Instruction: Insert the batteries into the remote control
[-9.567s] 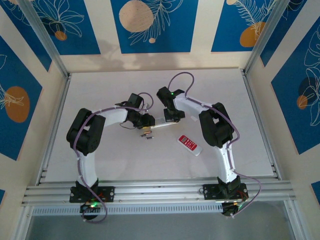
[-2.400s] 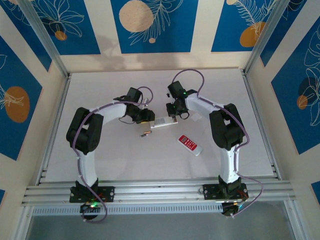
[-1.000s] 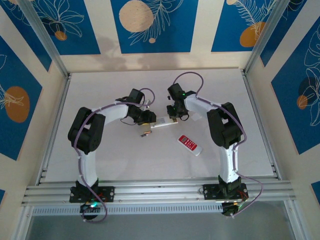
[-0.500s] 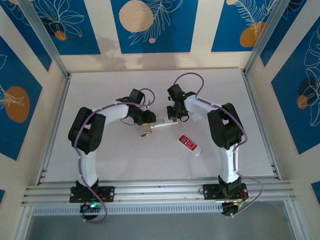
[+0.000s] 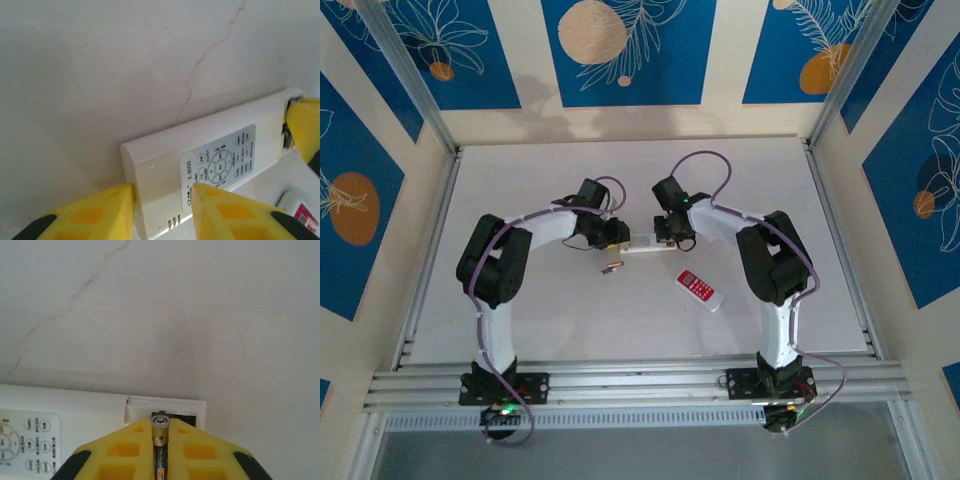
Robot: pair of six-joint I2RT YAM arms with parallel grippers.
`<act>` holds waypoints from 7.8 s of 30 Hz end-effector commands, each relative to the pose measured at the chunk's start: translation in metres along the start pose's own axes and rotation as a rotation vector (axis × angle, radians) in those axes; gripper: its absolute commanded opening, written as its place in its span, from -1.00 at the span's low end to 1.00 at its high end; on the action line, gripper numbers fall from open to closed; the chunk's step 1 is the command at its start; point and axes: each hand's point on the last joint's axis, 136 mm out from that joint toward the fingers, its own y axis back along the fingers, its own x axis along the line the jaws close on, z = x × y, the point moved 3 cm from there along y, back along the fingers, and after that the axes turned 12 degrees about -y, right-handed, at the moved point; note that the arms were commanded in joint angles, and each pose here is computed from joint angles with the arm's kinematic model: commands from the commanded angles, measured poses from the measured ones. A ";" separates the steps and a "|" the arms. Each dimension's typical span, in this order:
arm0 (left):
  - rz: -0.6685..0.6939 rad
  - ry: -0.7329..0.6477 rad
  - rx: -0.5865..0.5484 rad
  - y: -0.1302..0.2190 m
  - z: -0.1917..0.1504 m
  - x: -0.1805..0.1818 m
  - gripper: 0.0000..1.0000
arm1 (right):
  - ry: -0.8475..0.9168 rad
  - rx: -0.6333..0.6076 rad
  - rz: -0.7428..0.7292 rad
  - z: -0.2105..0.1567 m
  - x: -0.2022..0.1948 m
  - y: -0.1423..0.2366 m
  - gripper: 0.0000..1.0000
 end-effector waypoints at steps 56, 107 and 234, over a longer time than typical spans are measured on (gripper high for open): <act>-0.071 -0.070 0.059 -0.011 -0.014 -0.026 -0.27 | -0.011 0.241 -0.128 -0.039 -0.033 -0.016 -0.84; -0.052 -0.096 0.023 0.002 -0.006 -0.031 -0.06 | -0.116 0.224 -0.043 -0.023 -0.030 -0.006 -0.80; -0.117 -0.439 -0.357 0.125 -0.001 -0.071 1.00 | -0.588 0.252 -0.276 -0.005 -0.130 -0.010 -0.04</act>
